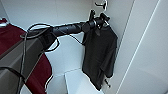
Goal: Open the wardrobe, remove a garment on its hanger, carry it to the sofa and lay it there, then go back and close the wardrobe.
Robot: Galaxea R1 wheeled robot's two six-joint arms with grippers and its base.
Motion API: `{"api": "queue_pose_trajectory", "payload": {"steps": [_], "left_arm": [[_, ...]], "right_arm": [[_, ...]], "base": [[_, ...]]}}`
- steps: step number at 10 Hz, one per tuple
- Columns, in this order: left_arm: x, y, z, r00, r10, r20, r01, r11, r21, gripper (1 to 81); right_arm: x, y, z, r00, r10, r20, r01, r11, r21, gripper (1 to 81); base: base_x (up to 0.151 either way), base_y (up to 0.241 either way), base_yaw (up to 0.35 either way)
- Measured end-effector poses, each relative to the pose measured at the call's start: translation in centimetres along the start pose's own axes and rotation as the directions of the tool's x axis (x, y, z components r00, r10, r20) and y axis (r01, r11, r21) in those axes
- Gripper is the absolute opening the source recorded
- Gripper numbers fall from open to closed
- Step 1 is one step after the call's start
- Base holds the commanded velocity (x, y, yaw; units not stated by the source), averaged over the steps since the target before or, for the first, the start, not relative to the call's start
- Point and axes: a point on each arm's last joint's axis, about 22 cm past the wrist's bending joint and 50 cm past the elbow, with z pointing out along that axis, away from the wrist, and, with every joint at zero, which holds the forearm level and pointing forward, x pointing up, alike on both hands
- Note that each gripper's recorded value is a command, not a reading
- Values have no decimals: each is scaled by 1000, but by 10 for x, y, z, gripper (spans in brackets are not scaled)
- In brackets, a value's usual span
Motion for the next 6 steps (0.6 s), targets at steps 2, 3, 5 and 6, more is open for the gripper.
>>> {"api": "queue_pose_trajectory", "payload": {"steps": [2, 3, 5, 6], "left_arm": [[-3, 19, -7, 999, 22, 23, -22, 1000, -20, 10], [3, 30, -13, 999, 43, 23, -42, 999, -31, 10], [25, 28, -32, 996, 89, -7, -89, 996, -16, 10], [34, 24, -45, 993, 112, -23, -112, 994, 5, 10]], "right_arm": [[0, -4, 1, 1000, 0, 0, 0, 1000, 5, 811], [0, -4, 1, 1000, 1, 0, -1, 1000, 5, 811], [1, -5, 1, 1000, -11, 4, 11, 1000, 6, 811], [5, -5, 1, 999, -35, 10, 35, 999, 7, 811]], "base": [[0, 0, 0], [0, 0, 0], [0, 0, 0], [0, 0, 0]]}}
